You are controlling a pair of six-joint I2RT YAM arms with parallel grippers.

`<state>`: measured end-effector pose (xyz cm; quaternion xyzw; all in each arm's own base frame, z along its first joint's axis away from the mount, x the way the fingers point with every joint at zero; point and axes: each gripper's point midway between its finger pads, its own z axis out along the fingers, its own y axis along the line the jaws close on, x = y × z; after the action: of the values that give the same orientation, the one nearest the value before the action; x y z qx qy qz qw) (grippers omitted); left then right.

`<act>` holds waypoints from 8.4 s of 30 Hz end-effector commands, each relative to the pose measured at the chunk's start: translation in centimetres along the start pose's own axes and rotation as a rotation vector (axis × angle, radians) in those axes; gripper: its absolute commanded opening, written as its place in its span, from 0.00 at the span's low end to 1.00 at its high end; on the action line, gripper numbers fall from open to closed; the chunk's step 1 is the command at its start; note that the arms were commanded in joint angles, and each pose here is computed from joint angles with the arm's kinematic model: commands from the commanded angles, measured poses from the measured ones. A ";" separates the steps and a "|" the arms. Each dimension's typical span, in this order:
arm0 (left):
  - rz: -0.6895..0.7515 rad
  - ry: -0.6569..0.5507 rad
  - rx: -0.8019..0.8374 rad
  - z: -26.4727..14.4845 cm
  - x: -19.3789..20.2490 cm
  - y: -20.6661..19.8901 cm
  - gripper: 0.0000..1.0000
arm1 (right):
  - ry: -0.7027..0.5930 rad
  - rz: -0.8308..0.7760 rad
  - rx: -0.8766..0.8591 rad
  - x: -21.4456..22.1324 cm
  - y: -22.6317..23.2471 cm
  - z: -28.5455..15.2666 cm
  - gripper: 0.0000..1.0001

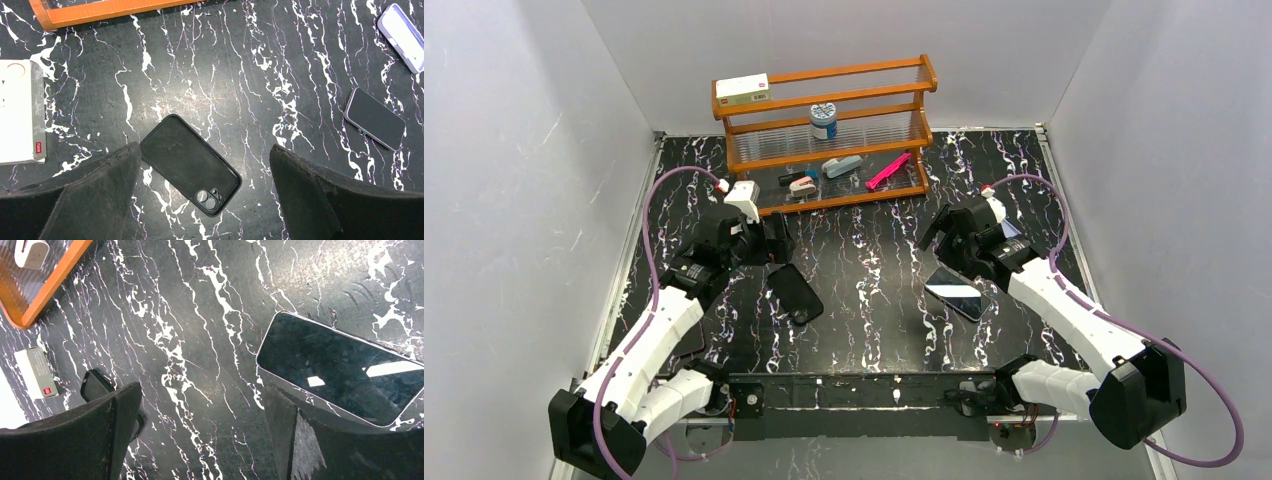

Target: Put the phone into the phone case

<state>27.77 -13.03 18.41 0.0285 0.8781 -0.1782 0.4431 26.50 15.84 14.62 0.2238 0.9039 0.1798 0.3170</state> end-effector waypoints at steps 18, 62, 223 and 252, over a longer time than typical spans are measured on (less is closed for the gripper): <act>0.045 -0.036 -0.057 -1.6 0.2 1.4 0.98 | -0.249 0.344 0.278 -5.0 -3.5 0.1 0.94; 0.087 -0.031 -0.029 -2.0 0.4 0.7 0.98 | -0.224 1.104 0.673 -11.1 -19.9 11.0 0.41; 0.070 -0.131 -0.169 -4.3 -1.2 3.1 0.98 | 0.408 -0.108 -0.013 9.5 -1.9 4.2 0.94; 0.072 -0.128 -0.168 -4.4 -1.1 3.1 0.98 | 0.026 0.636 0.763 5.5 -11.4 1.0 0.99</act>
<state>25.80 -8.47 20.10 0.0105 0.8629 -0.0865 0.4978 18.25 10.06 4.31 0.5429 0.8305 -0.0905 0.0852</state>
